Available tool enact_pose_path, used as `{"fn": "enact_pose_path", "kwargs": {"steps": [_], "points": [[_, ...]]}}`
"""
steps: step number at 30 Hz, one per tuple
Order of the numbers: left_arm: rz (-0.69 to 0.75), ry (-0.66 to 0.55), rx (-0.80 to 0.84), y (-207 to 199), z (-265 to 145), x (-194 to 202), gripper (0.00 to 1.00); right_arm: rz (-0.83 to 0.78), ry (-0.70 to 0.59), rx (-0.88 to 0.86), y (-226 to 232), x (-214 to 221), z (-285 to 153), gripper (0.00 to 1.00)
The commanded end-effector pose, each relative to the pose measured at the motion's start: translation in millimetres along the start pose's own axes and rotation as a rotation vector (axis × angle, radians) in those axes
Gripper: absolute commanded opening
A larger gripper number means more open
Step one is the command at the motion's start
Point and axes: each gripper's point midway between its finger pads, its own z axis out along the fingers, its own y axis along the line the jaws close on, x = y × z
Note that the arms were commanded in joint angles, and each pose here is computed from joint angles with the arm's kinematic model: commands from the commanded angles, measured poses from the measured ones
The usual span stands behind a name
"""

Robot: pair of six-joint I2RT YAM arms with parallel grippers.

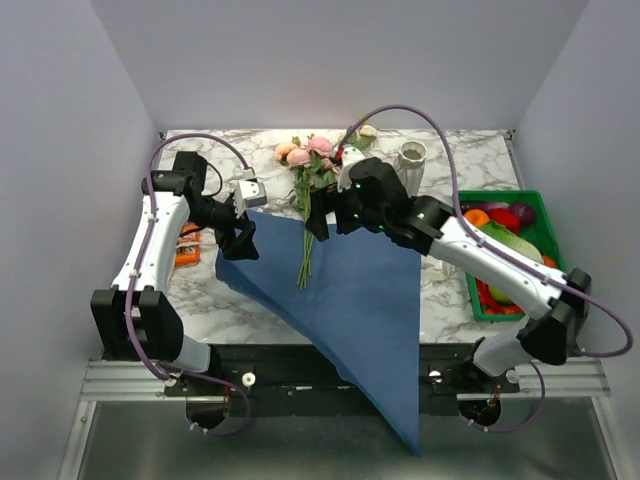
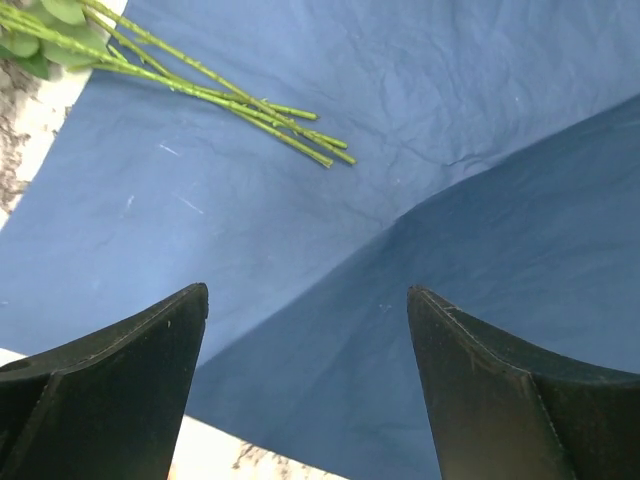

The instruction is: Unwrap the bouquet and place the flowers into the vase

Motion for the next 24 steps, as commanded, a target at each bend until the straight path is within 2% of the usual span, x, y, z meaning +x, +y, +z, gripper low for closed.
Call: {"fn": "enact_pose_path", "kwargs": {"steps": [1,3,4,5,6,8,10,13,21,24], "points": [[-0.011,0.058,0.026,-34,-18,9,0.93,0.041,0.077,0.207,-47,22,51,1.0],[-0.064,0.056,-0.023,-26,-19,8,0.99,0.111,0.1,0.255,-52,10,64,1.0],[-0.047,0.038,-0.068,-15,-19,3,0.99,0.12,0.168,0.306,-67,29,89,1.0],[-0.146,0.017,-0.125,-6,-24,3,0.99,0.133,0.19,0.316,-70,31,96,1.0],[-0.159,-0.002,-0.191,5,-28,0,0.99,0.149,0.19,0.307,-68,24,102,1.0],[-0.157,-0.01,-0.349,38,-35,2,0.99,0.169,0.229,0.337,-82,40,124,1.0],[-0.192,-0.011,-0.464,56,-43,4,0.99,0.21,0.223,0.367,-92,46,140,0.9],[-0.238,0.014,-0.507,66,-46,11,0.99,0.242,0.212,0.388,-99,49,156,0.74],[-0.292,0.06,-0.524,76,-42,26,0.99,0.257,0.244,0.418,-110,85,187,0.56],[-0.294,0.068,-0.521,75,-40,29,0.99,0.266,0.254,0.434,-115,93,192,0.53]]}}
